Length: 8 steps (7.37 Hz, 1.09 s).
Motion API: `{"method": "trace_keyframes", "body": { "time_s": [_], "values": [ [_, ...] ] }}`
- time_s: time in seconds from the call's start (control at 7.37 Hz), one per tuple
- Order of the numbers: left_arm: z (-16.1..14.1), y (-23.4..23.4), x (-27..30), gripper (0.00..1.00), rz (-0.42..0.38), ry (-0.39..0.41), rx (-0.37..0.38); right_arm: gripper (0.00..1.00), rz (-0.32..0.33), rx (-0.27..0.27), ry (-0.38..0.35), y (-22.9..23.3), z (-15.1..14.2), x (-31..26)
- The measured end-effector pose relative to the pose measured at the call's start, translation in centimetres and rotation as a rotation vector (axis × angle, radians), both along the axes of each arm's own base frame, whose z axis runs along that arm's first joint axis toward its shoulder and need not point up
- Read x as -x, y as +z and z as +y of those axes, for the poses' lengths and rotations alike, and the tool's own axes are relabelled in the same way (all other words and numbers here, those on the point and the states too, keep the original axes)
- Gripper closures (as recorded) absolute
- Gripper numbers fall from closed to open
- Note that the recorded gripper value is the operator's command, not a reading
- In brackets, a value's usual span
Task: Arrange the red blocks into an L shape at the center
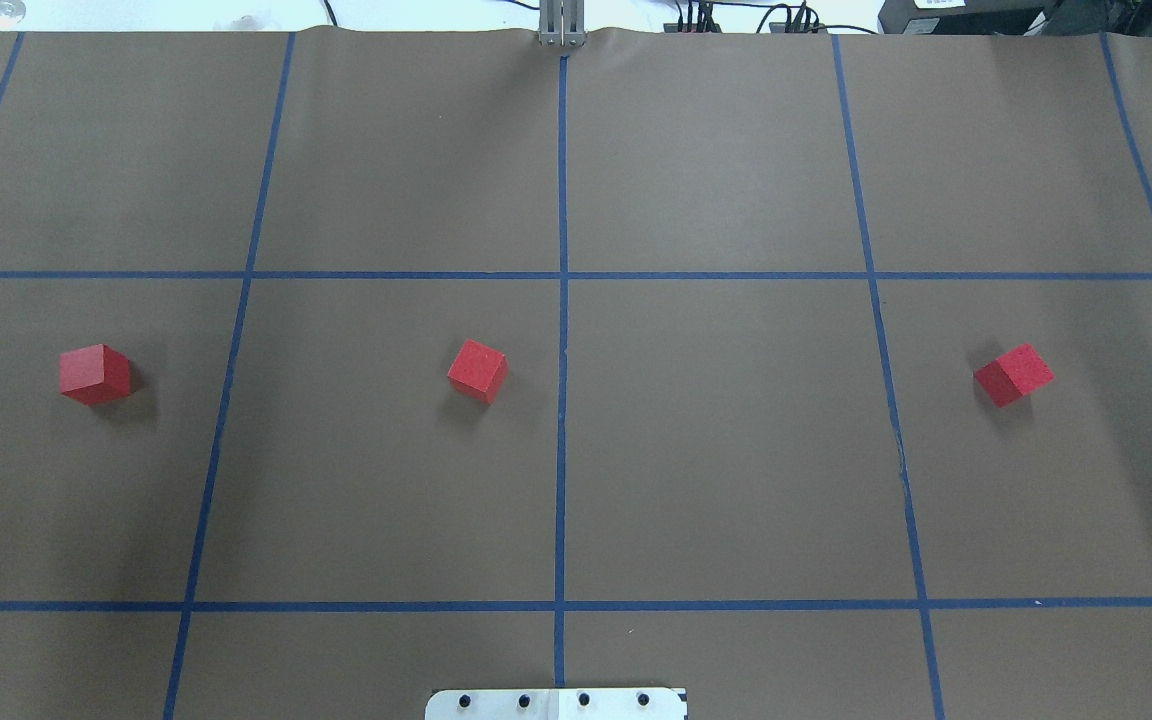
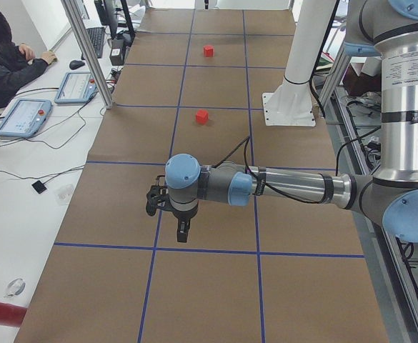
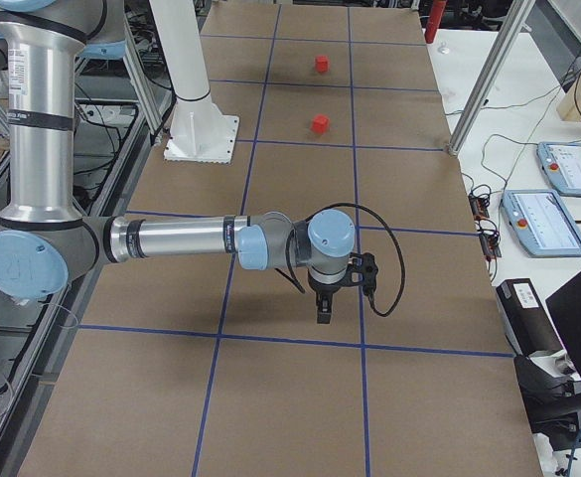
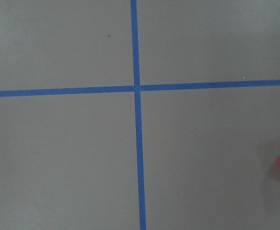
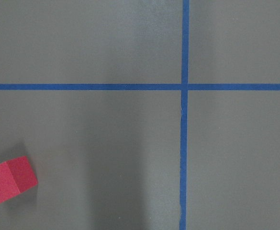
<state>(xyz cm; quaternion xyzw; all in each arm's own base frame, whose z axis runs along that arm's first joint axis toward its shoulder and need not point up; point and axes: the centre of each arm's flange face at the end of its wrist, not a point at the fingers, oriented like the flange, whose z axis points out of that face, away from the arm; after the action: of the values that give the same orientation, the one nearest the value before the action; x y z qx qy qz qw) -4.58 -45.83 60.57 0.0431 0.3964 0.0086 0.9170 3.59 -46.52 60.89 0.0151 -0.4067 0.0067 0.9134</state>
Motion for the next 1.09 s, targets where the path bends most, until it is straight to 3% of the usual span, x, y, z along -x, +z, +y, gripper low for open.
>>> {"method": "trace_keyframes", "body": {
  "time_s": [0.27, 0.54, 0.95, 1.09],
  "values": [
    [-0.1, 0.0, 0.0, 0.0, 0.002, -0.002, 0.002, 0.01, 0.002, -0.002, 0.0, 0.0, 0.0, 0.0],
    [-1.4, -1.7, -0.4, 0.0, 0.006, 0.002, -0.043, 0.01, 0.001, -0.003, 0.0, -0.1, 0.0, 0.0],
    [-7.4, -10.2, -2.6, 0.0, 0.032, -0.006, -0.183, 0.01, -0.002, -0.011, 0.0, -0.4, -0.2, 0.0],
    [-8.7, -13.3, -5.5, 0.0, 0.054, -0.007, -0.18, 0.01, -0.002, -0.018, 0.0, -0.8, -0.5, 0.0]
  ]
}}
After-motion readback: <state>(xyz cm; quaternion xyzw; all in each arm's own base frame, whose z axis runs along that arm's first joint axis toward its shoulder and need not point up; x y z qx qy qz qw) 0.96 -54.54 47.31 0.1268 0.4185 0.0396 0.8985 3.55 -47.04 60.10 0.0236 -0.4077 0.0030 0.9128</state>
